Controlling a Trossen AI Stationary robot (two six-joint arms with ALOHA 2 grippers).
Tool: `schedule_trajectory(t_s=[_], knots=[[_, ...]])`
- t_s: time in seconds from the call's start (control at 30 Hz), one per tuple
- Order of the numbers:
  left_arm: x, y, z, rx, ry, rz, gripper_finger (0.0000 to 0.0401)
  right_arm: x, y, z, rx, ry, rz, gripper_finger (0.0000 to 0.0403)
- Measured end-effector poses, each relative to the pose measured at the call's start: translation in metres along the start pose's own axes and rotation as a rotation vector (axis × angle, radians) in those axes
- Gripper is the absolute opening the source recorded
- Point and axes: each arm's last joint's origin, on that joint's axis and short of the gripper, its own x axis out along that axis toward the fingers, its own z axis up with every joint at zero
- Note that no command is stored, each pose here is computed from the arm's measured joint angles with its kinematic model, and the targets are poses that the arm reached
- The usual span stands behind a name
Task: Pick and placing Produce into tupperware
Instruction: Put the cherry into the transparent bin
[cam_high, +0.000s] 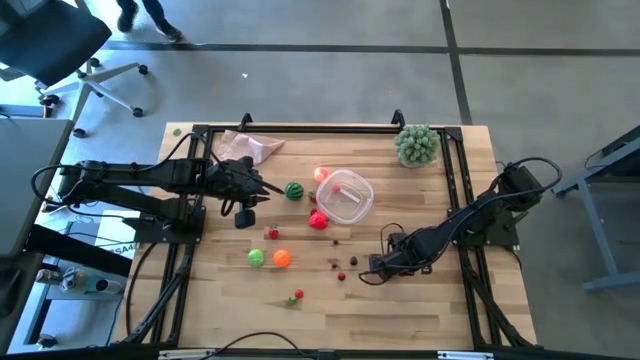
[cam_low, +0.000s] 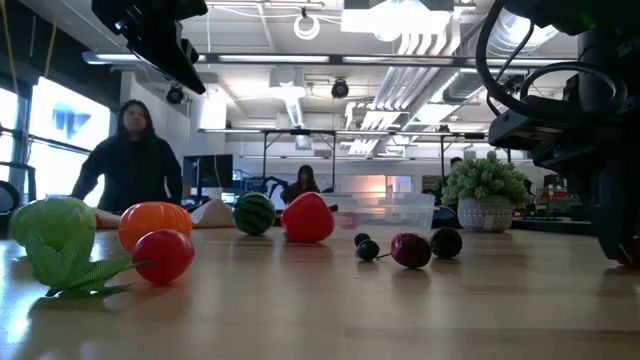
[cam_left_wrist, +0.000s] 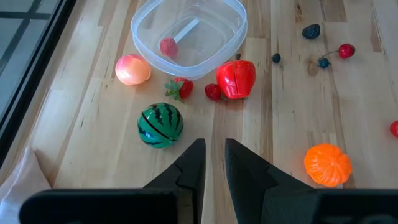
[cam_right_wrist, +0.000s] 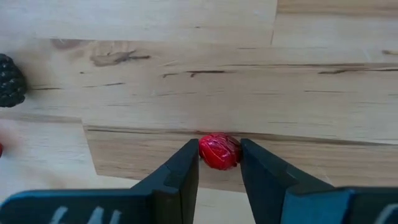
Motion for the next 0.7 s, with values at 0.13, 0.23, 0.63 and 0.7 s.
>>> schedule_trajectory(t_s=[0.13,0.23,0.63,0.7], knots=[[0.000,0.000,0.000,0.000,0.000,0.000,0.0051,0.000,0.000,0.000,-0.006,-0.001,0.000,0.0093],[0.000,0.000,0.000,0.000,0.000,0.000,0.0051,0.000,0.000,0.000,-0.016,-0.006,0.003,0.0092],[0.000,0.000,0.000,0.000,0.000,0.000,0.0051,-0.046,0.022,0.000,-0.105,-0.119,0.169,0.0092],[0.000,0.000,0.000,0.000,0.000,0.000,0.0051,-0.067,0.032,0.004,-0.143,-0.173,0.234,0.0092]])
